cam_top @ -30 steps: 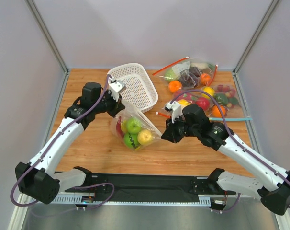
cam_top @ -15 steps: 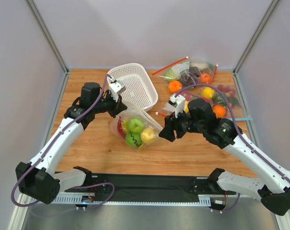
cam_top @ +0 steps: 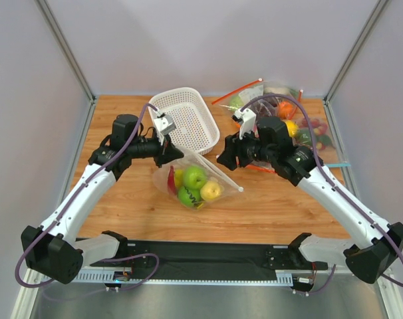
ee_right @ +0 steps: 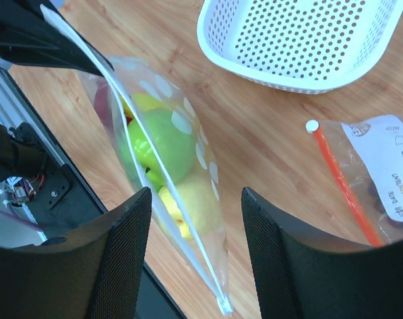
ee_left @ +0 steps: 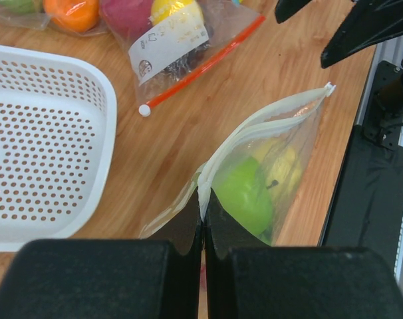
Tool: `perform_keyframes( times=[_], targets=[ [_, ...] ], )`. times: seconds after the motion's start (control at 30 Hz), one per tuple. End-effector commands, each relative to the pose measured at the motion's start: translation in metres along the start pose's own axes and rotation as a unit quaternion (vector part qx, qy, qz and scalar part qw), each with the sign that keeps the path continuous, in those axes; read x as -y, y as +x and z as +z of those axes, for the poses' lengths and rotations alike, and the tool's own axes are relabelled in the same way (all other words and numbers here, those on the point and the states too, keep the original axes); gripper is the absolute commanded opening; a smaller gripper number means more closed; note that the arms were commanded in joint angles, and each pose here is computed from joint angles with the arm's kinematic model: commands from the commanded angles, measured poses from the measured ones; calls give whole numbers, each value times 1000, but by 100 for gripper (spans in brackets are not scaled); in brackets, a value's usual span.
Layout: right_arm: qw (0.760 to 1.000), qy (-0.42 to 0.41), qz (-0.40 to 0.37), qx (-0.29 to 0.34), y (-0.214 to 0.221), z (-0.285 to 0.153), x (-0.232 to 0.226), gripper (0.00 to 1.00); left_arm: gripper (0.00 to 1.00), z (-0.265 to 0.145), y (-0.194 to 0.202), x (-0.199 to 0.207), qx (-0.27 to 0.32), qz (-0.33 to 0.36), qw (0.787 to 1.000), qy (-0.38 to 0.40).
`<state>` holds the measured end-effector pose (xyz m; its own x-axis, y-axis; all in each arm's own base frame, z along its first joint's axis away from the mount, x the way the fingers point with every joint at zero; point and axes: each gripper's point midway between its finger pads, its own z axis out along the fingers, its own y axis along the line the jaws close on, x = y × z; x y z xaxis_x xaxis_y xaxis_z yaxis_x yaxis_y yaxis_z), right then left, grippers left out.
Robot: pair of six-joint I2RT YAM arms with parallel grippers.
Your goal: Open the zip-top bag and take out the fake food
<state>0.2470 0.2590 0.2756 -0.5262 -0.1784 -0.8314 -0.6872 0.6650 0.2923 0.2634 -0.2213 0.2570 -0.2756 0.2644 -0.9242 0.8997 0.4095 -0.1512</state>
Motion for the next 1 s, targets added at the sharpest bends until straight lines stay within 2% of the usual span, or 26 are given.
perform_keyframes(
  times=[0.0,0.63,0.97],
  targets=[
    [999,-28,-23,32,-18,7,-5,58,0,-6,-22,12,35,38,998,28],
    [995,-94,-19,-25,12,54,-11,59,0,-4,-21,14,31,36,998,34],
    [989,-145,-14,-31,15,67,-24,58,0,5,-16,22,20,35,998,47]
  ],
)
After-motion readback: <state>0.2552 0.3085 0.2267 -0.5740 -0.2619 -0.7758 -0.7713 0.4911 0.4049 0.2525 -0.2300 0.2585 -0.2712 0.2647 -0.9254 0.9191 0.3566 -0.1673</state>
